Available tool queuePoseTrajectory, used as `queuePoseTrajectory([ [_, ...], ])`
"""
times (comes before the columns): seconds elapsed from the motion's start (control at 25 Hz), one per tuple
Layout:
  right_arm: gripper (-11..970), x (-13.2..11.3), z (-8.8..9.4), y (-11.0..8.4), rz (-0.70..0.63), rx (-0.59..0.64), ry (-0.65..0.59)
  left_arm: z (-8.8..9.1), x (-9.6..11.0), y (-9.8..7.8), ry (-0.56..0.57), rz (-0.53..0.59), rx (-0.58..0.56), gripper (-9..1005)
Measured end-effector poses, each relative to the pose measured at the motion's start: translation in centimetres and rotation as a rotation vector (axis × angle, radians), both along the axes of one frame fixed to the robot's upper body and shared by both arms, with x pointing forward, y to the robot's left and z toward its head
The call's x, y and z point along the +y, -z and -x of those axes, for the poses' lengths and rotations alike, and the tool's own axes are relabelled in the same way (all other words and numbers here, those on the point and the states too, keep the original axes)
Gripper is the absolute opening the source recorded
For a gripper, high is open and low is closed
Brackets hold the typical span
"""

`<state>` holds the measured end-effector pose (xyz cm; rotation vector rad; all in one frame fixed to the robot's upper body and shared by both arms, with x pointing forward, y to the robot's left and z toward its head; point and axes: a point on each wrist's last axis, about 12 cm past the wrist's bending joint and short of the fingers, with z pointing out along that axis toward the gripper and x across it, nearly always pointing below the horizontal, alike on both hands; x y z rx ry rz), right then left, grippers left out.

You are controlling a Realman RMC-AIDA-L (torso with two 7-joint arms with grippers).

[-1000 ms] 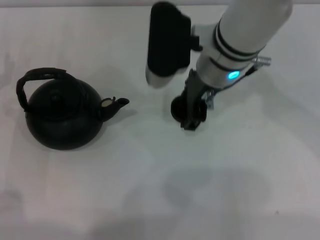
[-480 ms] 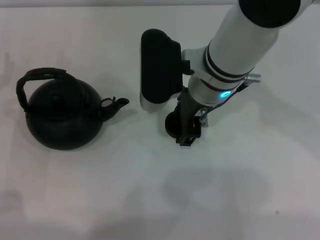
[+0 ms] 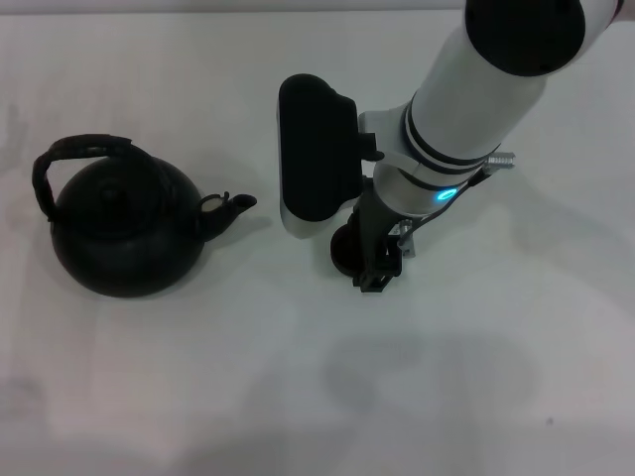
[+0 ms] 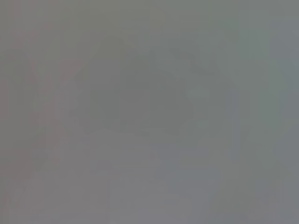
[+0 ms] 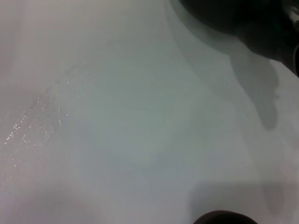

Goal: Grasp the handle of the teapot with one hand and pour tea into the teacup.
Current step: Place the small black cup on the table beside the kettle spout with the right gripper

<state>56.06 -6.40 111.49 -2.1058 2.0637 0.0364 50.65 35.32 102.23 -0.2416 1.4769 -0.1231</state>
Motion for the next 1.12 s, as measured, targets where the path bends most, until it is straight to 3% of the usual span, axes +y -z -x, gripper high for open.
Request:
queuePoseTrajectory([
  [1.12, 734, 0.19, 0.33, -0.12, -0.024, -0.005, -0.008, -0.02, 0.01, -0.13, 0.000, 0.003, -0.011, 750],
])
